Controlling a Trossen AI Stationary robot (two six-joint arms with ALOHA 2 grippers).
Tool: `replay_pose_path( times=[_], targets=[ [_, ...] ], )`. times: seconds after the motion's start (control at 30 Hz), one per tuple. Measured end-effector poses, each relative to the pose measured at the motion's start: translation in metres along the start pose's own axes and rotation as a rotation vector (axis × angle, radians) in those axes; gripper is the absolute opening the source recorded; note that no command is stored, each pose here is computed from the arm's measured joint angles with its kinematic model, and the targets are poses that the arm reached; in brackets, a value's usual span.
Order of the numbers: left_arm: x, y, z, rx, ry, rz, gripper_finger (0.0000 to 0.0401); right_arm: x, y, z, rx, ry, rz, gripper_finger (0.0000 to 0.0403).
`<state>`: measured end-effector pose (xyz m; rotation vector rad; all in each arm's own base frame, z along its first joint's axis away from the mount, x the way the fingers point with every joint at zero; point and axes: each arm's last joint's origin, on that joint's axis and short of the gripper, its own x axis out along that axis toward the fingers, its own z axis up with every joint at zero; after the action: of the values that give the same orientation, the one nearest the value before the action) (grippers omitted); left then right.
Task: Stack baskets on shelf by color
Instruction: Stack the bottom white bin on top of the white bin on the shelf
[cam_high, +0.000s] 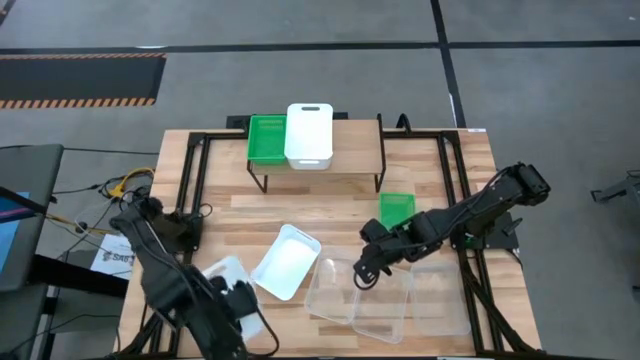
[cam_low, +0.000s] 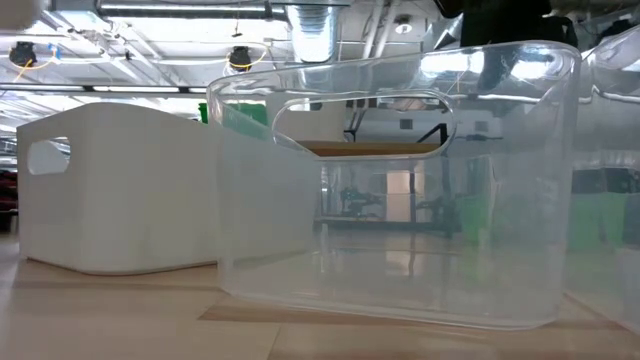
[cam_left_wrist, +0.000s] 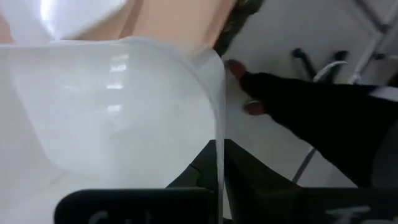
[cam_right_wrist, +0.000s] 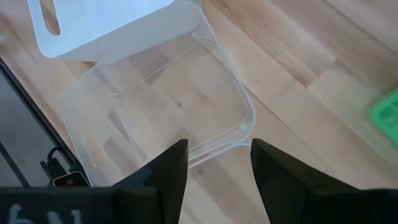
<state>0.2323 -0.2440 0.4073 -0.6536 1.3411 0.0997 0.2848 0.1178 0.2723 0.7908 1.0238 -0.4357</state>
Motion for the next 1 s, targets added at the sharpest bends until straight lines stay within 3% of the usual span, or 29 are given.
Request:
replay_pose_path(
  times=[0.17,0.27,0.5,0.63,0.77,1.0],
  targets=[
    [-0.047,0.008,0.022,0.166,-0.182,-0.060,0.0000,0.000,0.000,0.000,-0.035,0.000,-0.001,0.0201],
    [-0.059,0.020,0.040,0.256,-0.301,-0.029,0.0000,0.000,0.000,0.001,-0.045,-0.001,-0.002,0.0201],
    [-0.092,0.059,0.089,0.456,-0.521,0.163,0.0000,-0.001,-0.003,0.005,-0.059,-0.009,-0.004,0.0201],
    [-0.112,0.090,0.118,0.609,-0.622,0.409,0.0000,0.000,-0.004,0.009,-0.061,-0.014,-0.008,0.0201],
    [-0.123,0.119,0.149,0.723,-0.628,0.644,0.0000,0.000,-0.006,0.014,-0.054,-0.023,-0.013,0.0201],
    [-0.132,0.168,0.204,0.823,-0.557,0.757,0.0000,0.001,-0.010,0.022,-0.054,-0.032,-0.023,0.0201]
  ],
)
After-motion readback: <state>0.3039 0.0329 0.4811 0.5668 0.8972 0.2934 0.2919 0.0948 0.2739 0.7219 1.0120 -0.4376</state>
